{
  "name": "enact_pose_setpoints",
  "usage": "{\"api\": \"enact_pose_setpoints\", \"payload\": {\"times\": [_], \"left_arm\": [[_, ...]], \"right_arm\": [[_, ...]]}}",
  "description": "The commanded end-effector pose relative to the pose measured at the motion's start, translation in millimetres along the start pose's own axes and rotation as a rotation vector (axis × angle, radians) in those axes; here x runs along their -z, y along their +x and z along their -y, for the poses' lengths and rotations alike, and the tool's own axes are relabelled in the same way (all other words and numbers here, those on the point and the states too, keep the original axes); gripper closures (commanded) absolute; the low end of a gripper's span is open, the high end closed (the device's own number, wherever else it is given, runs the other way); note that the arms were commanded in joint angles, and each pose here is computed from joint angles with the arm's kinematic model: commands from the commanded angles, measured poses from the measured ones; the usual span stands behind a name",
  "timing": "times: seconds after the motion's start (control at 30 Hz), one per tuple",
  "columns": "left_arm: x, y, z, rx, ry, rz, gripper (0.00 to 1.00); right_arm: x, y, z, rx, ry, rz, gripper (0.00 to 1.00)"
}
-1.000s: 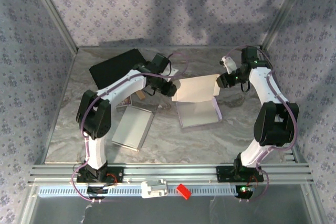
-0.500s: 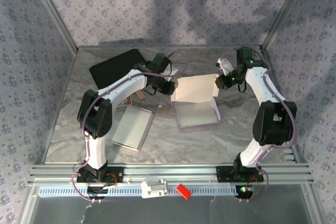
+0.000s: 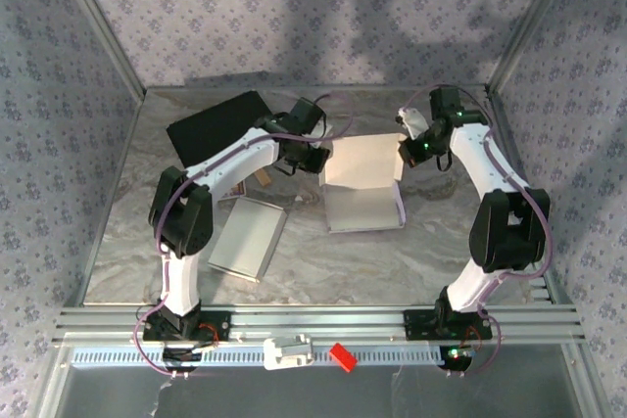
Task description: Fold the paper box
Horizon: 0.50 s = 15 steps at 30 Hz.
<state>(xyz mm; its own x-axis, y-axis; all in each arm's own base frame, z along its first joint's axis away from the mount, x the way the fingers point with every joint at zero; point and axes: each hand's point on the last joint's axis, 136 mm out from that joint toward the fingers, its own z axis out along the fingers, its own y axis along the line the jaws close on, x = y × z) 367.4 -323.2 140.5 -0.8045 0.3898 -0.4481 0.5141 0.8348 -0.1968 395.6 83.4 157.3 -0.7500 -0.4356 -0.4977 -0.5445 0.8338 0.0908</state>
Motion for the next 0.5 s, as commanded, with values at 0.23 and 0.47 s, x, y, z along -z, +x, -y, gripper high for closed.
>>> {"api": "enact_pose_setpoints", "payload": {"times": [0.23, 0.47], "left_arm": [[12.1, -41.2, -8.2, 0.201, -0.116, 0.099, 1.00], [6.1, -57.7, -16.2, 0.249, -0.138, 0.122, 1.00]], "right_arm": [[1.1, -26.1, 3.9, -0.324, 0.181, 0.038, 1.00], [-8.3, -50.0, 0.2, -0.470, 0.281, 0.175, 1.00]]}}
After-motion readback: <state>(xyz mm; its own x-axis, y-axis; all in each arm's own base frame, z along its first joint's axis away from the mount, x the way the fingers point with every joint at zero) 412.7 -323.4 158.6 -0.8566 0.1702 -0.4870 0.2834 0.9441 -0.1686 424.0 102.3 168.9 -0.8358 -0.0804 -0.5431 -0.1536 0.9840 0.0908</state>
